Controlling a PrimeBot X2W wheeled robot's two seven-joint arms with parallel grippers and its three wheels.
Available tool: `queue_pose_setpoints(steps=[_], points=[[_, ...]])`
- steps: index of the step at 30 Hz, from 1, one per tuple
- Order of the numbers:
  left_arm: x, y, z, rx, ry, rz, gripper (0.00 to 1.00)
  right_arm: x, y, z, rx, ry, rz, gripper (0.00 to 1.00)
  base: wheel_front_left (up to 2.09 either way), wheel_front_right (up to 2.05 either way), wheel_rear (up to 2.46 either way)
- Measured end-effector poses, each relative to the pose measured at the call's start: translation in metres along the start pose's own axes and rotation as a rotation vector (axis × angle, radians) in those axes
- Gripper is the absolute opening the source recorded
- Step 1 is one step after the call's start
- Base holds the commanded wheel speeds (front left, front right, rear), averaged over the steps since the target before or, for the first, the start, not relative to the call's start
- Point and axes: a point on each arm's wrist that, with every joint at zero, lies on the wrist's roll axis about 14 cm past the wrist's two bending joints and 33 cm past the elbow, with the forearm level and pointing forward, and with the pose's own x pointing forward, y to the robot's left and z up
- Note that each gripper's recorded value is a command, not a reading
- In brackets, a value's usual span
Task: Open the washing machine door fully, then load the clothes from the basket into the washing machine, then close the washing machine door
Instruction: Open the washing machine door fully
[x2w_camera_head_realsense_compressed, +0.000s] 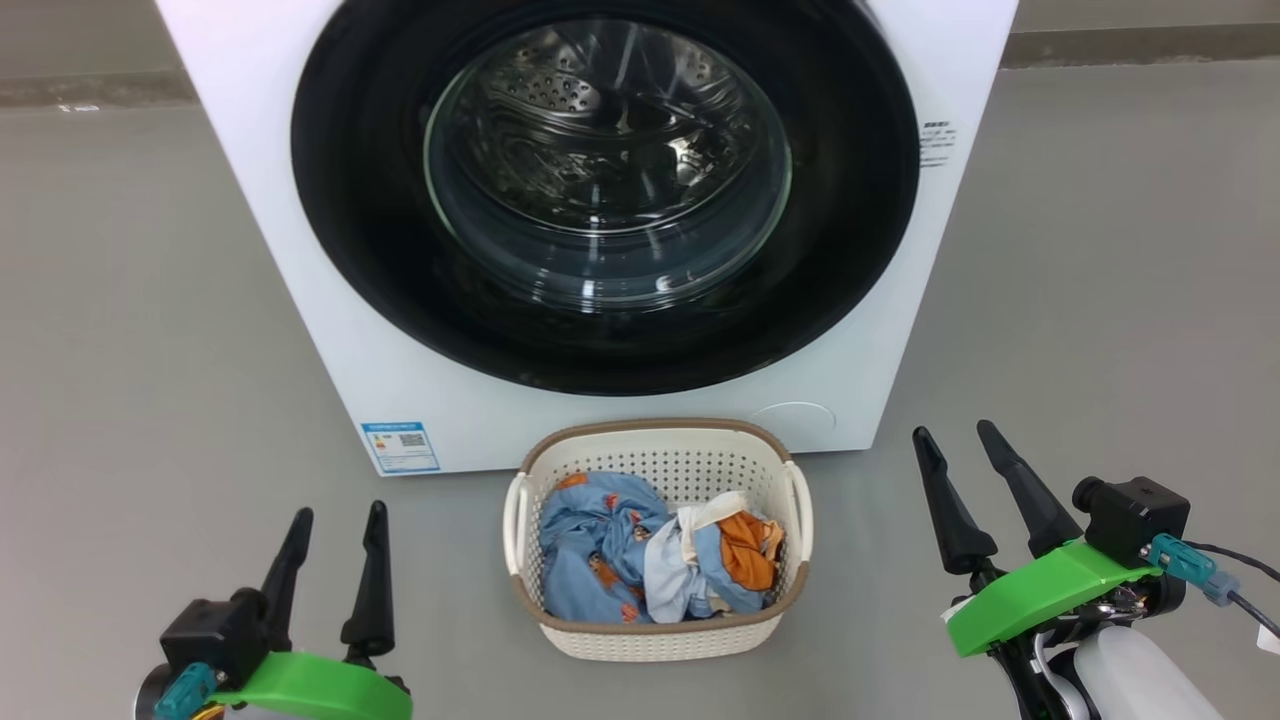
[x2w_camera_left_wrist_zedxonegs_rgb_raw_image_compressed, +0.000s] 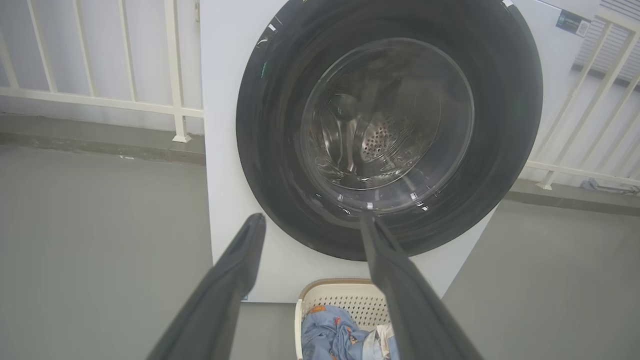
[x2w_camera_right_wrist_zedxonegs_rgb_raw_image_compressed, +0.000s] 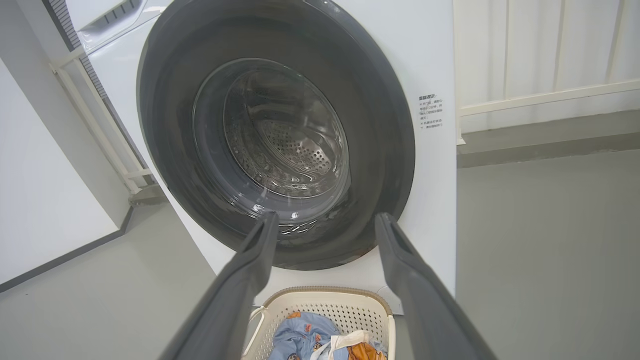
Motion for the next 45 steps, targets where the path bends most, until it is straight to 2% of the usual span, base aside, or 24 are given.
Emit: queue_pose_setpoints(steps=[21,45], points=[[0.0015,-0.004,0.0082,-0.014,-0.025,-0.008,1.0,-0.0016,-0.0028,0.002,-0.009,-0.002,-0.004,1.0,1.02,1.02,-2.03],[0.0014,-0.0064,0.0058,-0.004,-0.017,-0.017,1.0,-0.0026,-0.0063,0.0004,-0.01,0.004,-0.014,1.0,0.08,0.08,-0.16]])
